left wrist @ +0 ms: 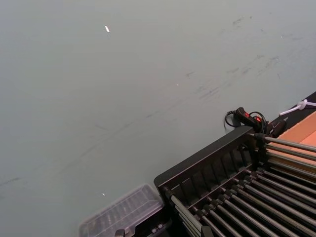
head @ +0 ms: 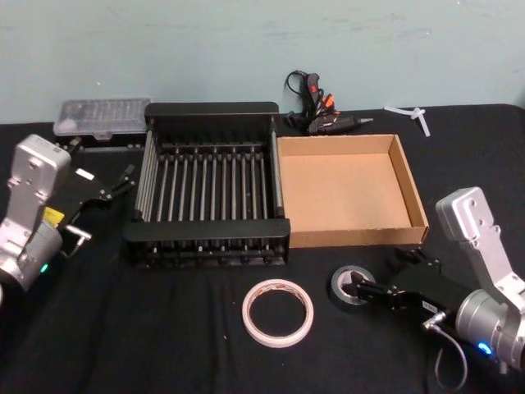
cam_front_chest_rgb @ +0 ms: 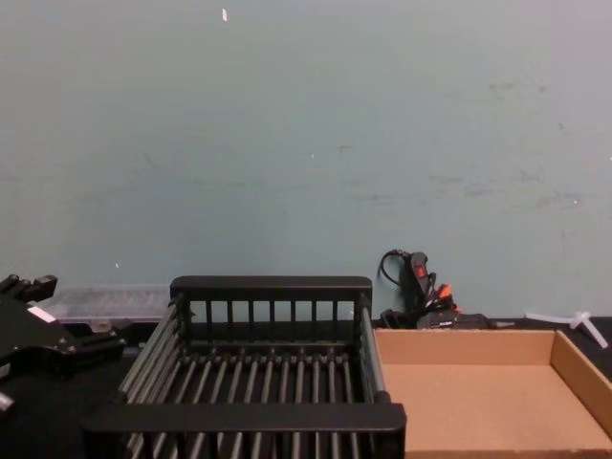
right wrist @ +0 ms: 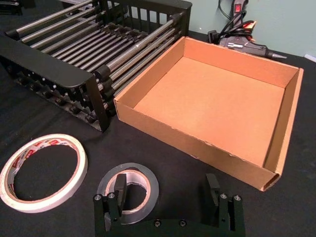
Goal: Pick up the white tape and place it into the black box , Pick up the silver tape and place it into the brown box.
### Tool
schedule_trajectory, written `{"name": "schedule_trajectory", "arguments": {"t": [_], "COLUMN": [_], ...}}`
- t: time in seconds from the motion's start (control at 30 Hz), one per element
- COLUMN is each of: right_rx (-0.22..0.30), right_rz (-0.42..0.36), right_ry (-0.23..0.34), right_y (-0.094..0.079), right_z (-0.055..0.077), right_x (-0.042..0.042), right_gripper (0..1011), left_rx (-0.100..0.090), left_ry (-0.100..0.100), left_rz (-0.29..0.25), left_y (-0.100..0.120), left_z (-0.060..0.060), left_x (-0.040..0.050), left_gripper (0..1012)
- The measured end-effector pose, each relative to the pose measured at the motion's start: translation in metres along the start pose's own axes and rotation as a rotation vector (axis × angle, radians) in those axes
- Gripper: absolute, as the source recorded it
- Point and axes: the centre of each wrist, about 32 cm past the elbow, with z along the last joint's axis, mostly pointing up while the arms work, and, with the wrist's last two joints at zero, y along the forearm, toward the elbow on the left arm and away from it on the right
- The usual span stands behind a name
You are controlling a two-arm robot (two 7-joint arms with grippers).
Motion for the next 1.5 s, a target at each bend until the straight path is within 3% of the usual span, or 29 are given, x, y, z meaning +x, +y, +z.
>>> {"name": "schedule_trajectory", "arguments": {"t": [0.6,1.33,1.5], "right_rx": [-0.029,-0.042,-0.041], "right_rz": [-0.006,-0.017,-0.016], "right_ry": [-0.014,-0.016,-0.016], "right_y": [0.012,0.014,0.013], "right_z": [0.0,-0.001,-0.001], "right_x": [-0.0024,-0.0014,-0.0015], "right_gripper": [1002,1002,895], "left_rx": [0.0,0.0,0.0], "left_ry": [0.0,0.0,0.0], "left_rz": [0.0,0.0,0.0], "left_y": [0.0,0.0,0.0], "left_z": [0.0,0.0,0.0], "left_x": [0.0,0.0,0.0], "left_gripper": [1001,1001,1001]}}
